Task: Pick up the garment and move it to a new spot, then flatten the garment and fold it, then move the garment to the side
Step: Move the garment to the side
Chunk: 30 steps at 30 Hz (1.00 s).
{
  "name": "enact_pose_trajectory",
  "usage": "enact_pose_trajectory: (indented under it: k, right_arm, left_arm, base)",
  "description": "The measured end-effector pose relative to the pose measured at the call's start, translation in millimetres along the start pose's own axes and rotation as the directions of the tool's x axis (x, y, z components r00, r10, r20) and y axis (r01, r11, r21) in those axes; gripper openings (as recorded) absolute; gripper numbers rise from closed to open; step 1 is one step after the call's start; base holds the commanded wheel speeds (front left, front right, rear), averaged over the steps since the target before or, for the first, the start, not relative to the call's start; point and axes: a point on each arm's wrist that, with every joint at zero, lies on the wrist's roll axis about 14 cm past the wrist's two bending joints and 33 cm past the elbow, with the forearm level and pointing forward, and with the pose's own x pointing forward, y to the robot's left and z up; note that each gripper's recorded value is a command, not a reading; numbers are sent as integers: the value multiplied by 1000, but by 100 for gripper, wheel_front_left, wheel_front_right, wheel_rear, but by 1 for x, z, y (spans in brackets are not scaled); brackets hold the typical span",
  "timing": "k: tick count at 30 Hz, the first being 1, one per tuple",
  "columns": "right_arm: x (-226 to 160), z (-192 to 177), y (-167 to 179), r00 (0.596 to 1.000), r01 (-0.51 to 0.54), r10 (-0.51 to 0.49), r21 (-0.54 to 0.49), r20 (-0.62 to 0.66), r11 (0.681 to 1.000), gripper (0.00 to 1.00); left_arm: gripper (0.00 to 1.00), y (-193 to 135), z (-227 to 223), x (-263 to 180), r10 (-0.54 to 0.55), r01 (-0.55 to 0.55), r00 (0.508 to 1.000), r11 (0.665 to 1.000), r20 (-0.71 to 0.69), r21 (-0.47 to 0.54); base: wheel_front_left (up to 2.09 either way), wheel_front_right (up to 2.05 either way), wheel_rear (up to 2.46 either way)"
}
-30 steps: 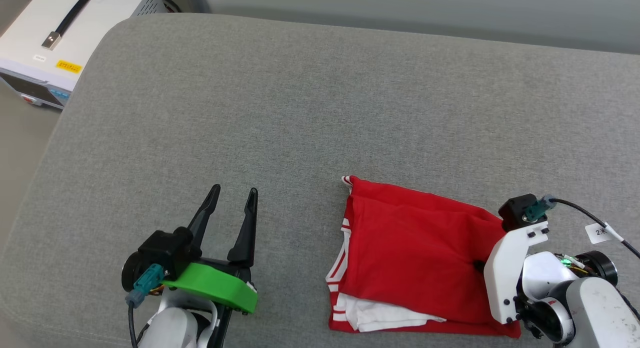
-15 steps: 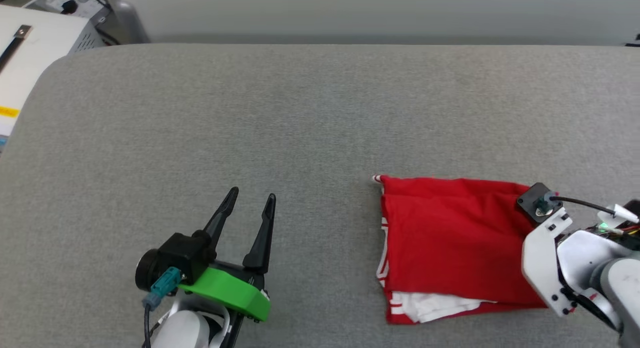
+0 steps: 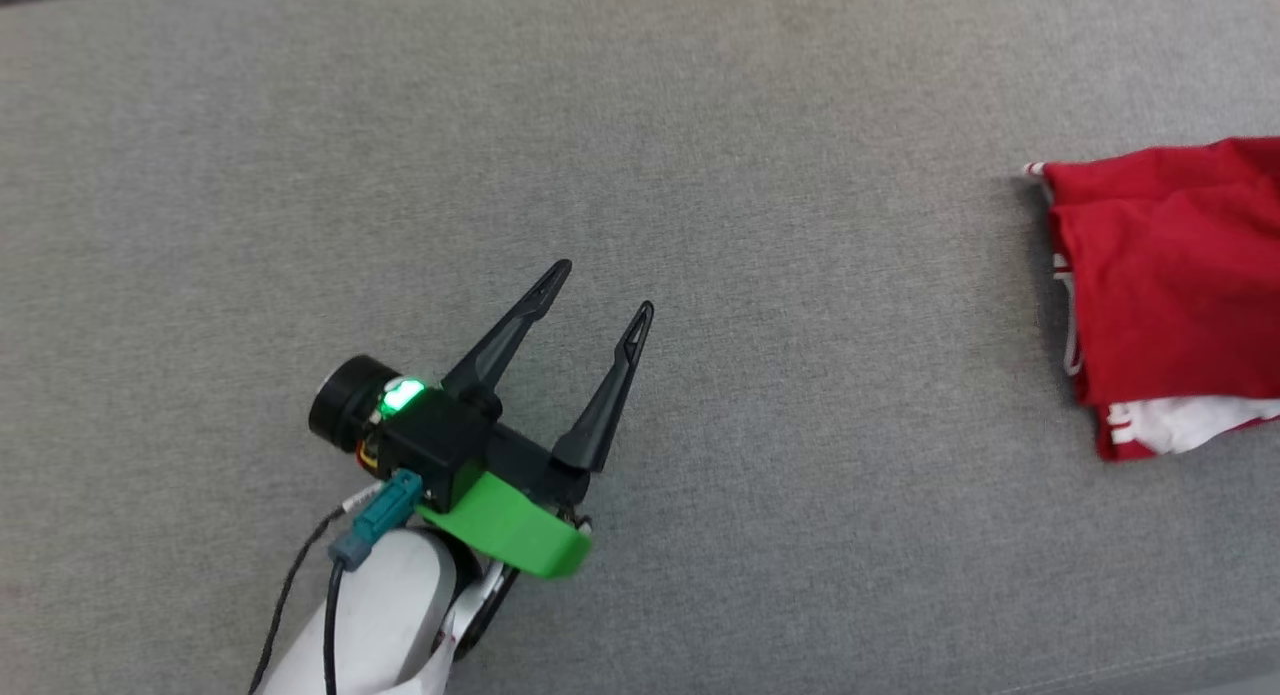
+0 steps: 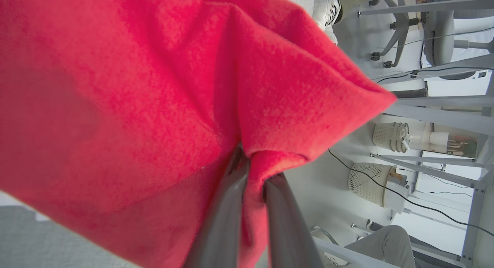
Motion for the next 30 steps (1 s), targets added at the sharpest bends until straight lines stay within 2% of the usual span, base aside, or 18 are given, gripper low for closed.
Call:
enact_pose_trajectory:
  k: [5, 10, 17, 26, 27, 28, 30]
  right_arm:
    - [16, -34, -33, 993, 102, -100, 31, -69, 994, 0]
    - [25, -53, -59, 977, 205, -199, 83, -77, 975, 0]
    - [34, -89, -65, 951, 279, -257, 114, -173, 954, 0]
    - [50, -79, -78, 938, 341, -322, 164, -131, 926, 0]
    - [51, -77, -80, 936, 346, -328, 164, -127, 924, 34]
    - [53, -76, -80, 936, 347, -330, 157, -123, 925, 100]
    - [55, -79, -81, 933, 352, -332, 167, -138, 921, 100]
  left_arm:
    - [100, 2, -10, 24, -63, 63, 998, 998, 7, 3]
    - [100, -3, -19, 41, -118, 118, 993, 993, 6, -20]
    - [100, -1, -35, 51, -136, 136, 991, 989, -4, -55]
    - [100, 12, -45, 47, -109, 107, 994, 993, -27, -51]
    - [100, 14, -45, 46, -103, 102, 994, 994, -30, -49]
    - [100, 16, -45, 45, -96, 95, 995, 994, -32, -49]
    - [100, 18, -46, 43, -86, 84, 996, 995, -37, -49]
  base:
    - [0, 0, 0]
    - [0, 0, 0]
    - [0, 0, 0]
    - [0, 0, 0]
    - [0, 0, 0]
    - [0, 0, 0]
    - [0, 0, 0]
